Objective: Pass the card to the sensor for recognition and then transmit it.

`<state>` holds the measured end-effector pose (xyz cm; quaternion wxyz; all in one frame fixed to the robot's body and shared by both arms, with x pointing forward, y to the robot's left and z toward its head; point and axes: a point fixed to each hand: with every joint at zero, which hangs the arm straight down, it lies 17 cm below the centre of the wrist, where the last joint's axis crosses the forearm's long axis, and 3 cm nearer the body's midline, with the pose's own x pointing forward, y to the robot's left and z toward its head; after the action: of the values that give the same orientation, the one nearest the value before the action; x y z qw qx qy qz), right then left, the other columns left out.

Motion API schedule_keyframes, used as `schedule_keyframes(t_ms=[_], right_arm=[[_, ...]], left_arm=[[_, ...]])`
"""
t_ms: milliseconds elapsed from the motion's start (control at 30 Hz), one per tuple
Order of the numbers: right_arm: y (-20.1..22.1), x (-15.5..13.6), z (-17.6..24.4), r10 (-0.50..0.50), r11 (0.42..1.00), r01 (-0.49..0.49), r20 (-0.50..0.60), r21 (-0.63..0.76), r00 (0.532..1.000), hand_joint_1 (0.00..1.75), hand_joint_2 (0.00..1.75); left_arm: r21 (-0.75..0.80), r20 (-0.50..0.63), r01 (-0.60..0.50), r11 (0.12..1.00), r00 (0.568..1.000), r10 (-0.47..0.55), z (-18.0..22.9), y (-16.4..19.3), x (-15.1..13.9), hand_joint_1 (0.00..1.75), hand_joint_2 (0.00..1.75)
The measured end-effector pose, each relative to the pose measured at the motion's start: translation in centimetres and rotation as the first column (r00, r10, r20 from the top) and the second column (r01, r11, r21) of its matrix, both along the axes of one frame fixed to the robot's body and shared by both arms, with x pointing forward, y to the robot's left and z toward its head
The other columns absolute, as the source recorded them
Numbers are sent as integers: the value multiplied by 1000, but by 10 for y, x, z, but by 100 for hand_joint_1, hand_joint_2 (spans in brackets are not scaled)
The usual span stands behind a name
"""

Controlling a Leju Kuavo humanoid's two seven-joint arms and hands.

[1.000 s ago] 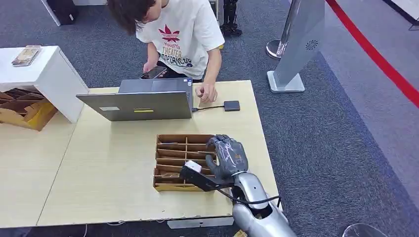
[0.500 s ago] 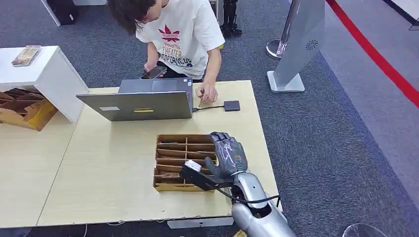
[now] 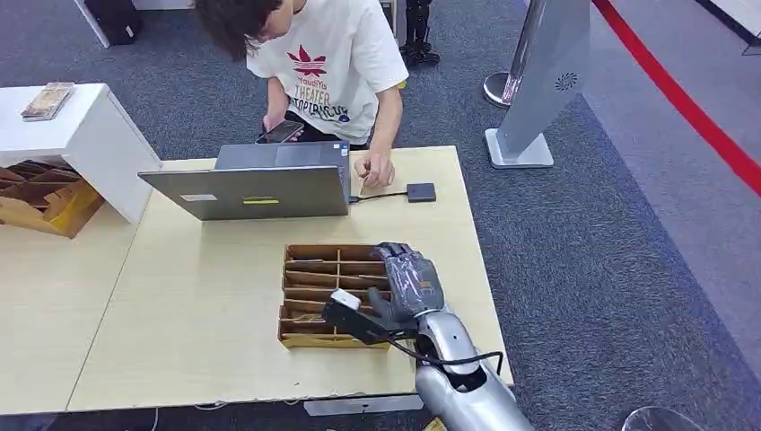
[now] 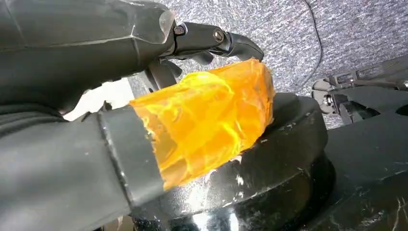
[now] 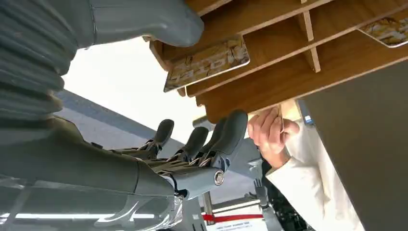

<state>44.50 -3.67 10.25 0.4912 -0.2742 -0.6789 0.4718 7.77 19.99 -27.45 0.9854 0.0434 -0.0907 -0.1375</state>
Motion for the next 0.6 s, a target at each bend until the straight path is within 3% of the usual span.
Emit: schedule_keyframes(t_ms=[500,600], right_arm=[[8,2,-2,5,1000,-5,-14,2,1000,61,175],[8,2,-3,5,1000,-5,-18,3,1000,73,175]], left_arm=[[1,-1,10,1000,1000,-10,0,0,0,0,0],[2,-1,12,1000,1000,-12,0,0,0,0,0]])
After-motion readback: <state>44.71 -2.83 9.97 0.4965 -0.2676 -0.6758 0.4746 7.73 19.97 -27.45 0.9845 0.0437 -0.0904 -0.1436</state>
